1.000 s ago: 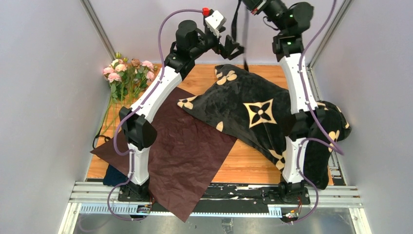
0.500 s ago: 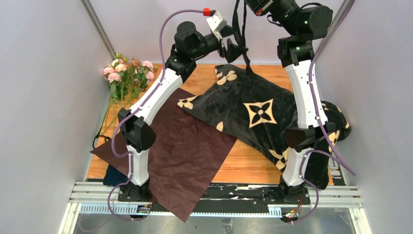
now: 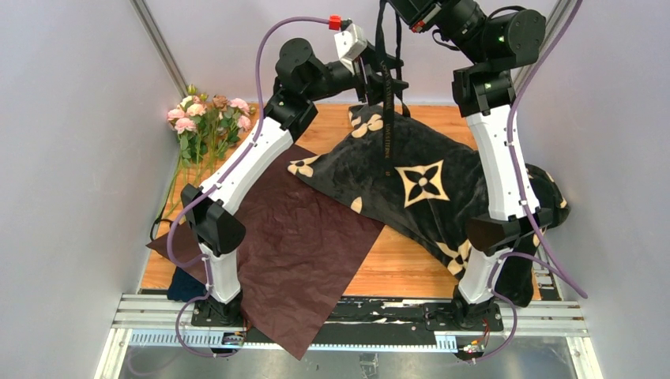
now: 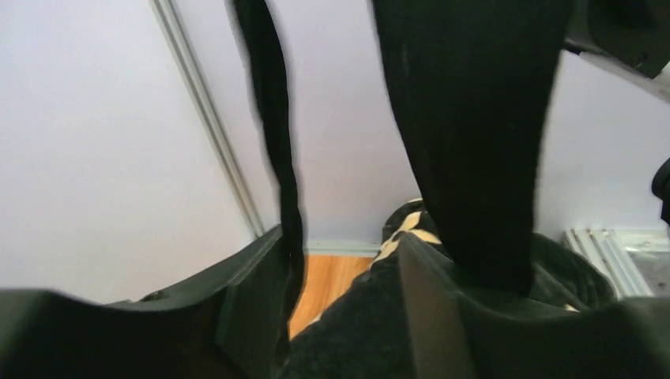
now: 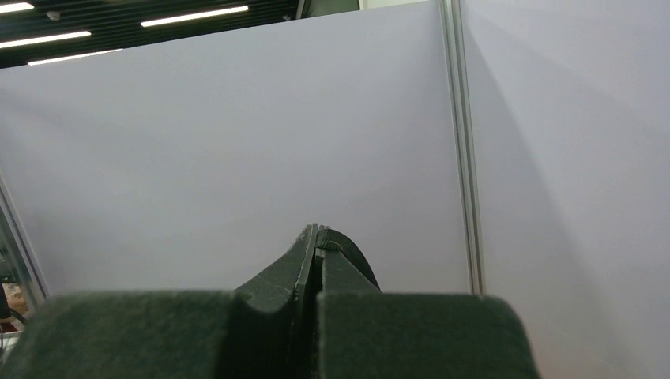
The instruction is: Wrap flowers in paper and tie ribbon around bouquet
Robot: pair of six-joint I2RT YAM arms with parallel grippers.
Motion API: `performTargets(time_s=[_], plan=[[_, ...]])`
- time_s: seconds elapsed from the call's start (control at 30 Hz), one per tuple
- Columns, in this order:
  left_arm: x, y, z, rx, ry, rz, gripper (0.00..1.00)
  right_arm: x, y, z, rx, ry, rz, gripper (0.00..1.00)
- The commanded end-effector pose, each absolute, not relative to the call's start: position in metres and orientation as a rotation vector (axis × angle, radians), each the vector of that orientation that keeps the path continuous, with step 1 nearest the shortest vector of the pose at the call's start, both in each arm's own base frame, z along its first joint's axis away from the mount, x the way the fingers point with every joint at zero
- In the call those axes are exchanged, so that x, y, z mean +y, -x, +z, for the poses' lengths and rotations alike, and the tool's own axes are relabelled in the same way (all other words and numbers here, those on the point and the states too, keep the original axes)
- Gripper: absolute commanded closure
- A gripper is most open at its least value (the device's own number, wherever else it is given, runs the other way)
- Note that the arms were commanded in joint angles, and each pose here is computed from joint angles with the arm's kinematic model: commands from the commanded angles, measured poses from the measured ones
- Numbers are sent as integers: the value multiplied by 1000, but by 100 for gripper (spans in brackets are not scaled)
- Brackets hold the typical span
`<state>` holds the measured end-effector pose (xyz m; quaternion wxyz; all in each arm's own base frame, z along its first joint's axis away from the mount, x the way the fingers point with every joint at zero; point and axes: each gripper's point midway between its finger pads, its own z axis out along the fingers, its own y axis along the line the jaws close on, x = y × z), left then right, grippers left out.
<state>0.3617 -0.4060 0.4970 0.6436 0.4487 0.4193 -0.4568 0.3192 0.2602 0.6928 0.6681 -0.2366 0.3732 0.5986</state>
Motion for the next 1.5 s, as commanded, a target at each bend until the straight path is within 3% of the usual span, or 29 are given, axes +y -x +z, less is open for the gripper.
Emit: performTargets(time_s=[0.0, 0.17, 0.2, 0.27, 0.3, 0.47, 0.6, 0.73, 0.87, 0.97, 1.03, 1.1, 1.3, 1.47], plan=[[-413, -356, 498, 934, -1021, -1056, 48, 257, -291, 706, 779, 580, 1342, 100], [-409, -369, 517, 925, -903, -1008, 96, 260, -294, 701, 801, 596, 1350, 100], [-403, -375, 524, 928, -864, -978, 100, 259, -295, 700, 807, 601, 1336, 100], [-385, -387, 546, 914, -776, -894, 100, 256, -310, 687, 889, 584, 1291, 100], [-368, -395, 565, 886, -723, -817, 100, 250, -322, 679, 936, 567, 1234, 95], [-227, -438, 674, 734, -317, -129, 100, 220, -369, 609, 1221, 563, 1054, 24], [-112, -396, 764, 464, -118, 313, 100, 207, -375, 537, 1414, 678, 1001, 20], [-65, -321, 805, 263, -74, 580, 100, 209, -362, 483, 1513, 795, 1028, 18], [-47, -257, 827, 128, -79, 756, 100, 215, -363, 422, 1646, 771, 1053, 25], [-38, -228, 838, 77, -62, 808, 100, 250, -346, 367, 1744, 849, 1083, 58], [-39, -229, 835, 104, -85, 791, 100, 278, -333, 327, 1826, 923, 1094, 81], [-48, -235, 828, 116, -142, 789, 100, 302, -317, 288, 1873, 1048, 1094, 97], [-55, -260, 809, 187, -192, 783, 100, 338, -304, 174, 2082, 1221, 933, 100], [-54, -276, 798, 237, -191, 789, 100, 311, -388, 115, 2222, 1111, 423, 100]])
